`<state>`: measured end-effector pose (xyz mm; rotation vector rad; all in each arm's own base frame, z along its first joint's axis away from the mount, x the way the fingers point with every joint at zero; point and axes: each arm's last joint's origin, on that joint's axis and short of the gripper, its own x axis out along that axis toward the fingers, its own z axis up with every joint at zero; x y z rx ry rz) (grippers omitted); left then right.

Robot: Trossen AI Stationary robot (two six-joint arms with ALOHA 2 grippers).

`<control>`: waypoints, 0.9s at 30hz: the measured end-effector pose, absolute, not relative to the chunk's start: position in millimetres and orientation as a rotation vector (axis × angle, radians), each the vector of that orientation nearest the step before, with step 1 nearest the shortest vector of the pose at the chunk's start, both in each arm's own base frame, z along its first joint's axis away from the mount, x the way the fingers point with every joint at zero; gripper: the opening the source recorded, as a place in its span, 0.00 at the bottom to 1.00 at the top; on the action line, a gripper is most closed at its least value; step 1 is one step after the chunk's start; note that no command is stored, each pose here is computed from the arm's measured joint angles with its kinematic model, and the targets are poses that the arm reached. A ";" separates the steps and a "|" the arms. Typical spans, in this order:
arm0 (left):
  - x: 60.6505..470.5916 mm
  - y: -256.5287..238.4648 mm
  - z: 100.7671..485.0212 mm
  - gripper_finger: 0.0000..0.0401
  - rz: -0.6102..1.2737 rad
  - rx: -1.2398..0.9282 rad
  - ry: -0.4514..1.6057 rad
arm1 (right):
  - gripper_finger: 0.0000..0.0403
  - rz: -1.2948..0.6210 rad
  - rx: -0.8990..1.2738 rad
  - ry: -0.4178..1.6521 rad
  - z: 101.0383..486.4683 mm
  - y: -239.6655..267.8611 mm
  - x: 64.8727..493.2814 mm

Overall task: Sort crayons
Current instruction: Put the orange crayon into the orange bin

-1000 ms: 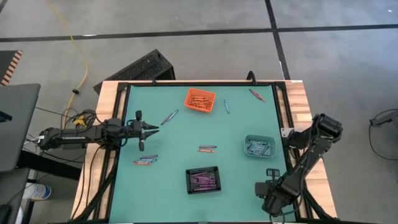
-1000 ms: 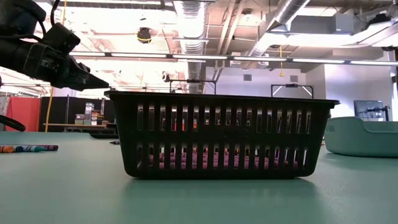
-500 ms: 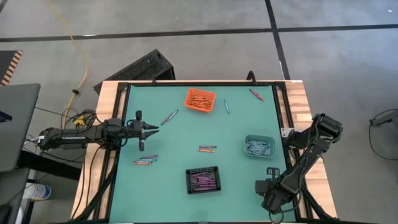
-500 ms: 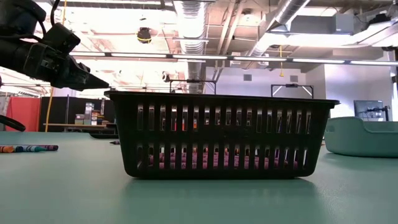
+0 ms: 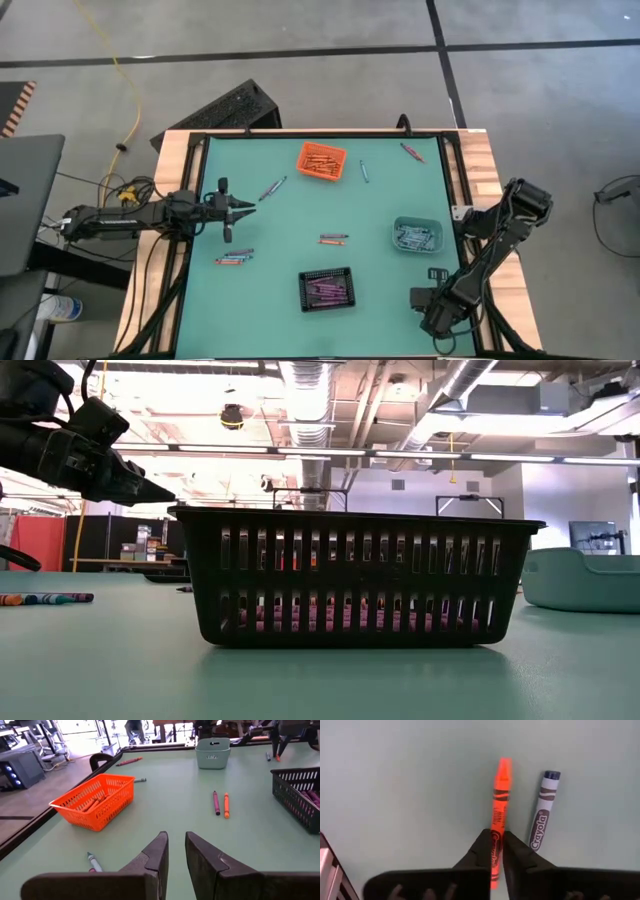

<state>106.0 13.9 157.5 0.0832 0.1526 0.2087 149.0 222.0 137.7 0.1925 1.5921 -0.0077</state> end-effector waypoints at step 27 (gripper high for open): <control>106.1 13.9 157.3 0.13 0.208 0.083 0.155 | 0.01 0.032 -0.089 0.949 220.9 92.5 243.8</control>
